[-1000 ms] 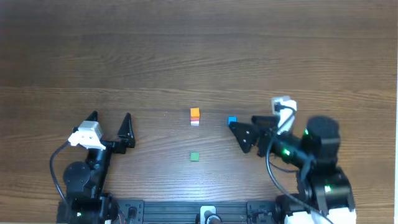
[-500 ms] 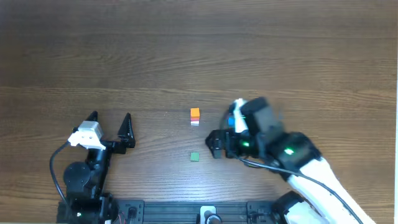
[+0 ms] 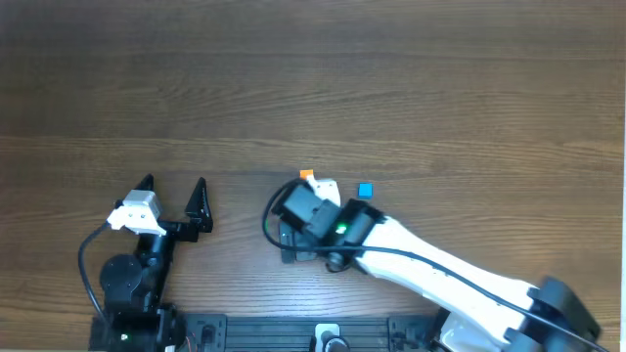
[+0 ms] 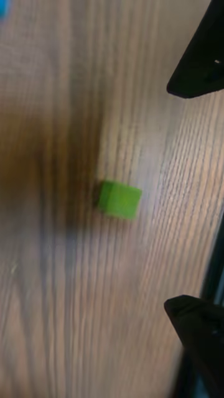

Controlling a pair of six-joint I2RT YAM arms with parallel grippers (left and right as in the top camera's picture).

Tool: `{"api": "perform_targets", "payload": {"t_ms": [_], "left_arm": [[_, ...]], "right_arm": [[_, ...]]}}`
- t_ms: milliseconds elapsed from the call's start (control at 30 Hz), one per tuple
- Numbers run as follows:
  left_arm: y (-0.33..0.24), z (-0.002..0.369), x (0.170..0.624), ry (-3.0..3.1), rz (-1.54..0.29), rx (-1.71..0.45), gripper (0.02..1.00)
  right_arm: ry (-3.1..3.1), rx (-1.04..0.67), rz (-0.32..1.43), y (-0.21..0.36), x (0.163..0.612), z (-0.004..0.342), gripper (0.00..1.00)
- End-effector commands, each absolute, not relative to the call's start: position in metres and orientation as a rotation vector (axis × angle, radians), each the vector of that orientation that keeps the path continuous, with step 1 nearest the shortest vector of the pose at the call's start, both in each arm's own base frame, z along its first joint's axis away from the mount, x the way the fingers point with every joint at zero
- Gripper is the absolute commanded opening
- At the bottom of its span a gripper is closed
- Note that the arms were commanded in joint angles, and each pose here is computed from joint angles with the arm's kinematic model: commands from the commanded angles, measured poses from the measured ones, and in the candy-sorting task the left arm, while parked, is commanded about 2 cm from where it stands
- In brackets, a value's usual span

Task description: Stack Cubes

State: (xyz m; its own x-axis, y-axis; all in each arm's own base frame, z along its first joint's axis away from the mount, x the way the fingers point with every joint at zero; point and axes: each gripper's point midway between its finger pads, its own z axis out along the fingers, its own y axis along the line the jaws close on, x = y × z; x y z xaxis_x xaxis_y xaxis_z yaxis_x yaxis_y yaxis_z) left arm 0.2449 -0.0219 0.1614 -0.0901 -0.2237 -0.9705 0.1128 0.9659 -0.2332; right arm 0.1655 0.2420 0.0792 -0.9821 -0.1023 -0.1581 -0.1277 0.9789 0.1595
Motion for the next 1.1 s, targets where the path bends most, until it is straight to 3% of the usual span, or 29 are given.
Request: {"api": "perform_targets", "payload": {"t_ms": [33, 533, 933, 1100], "left_arm": [[-0.019, 0.160, 0.245, 1.635, -0.260, -0.084, 1.000], [-0.019, 0.160, 0.245, 1.635, -0.260, -0.084, 1.000], [-0.019, 0.160, 0.245, 1.635, -0.260, -0.084, 0.998], [-0.019, 0.160, 0.245, 1.635, -0.260, -0.084, 1.000]], "right_arm": [[3.003, -0.049, 0.168, 0.250, 0.160, 0.061, 0.991], [3.054, 0.096, -0.014, 0.248, 0.160, 0.012, 0.987], [3.017, 0.107, -0.018, 0.249, 0.167, 0.011, 0.636], [3.004, 0.107, -0.008, 0.251, 0.169, 0.011, 0.601]]}}
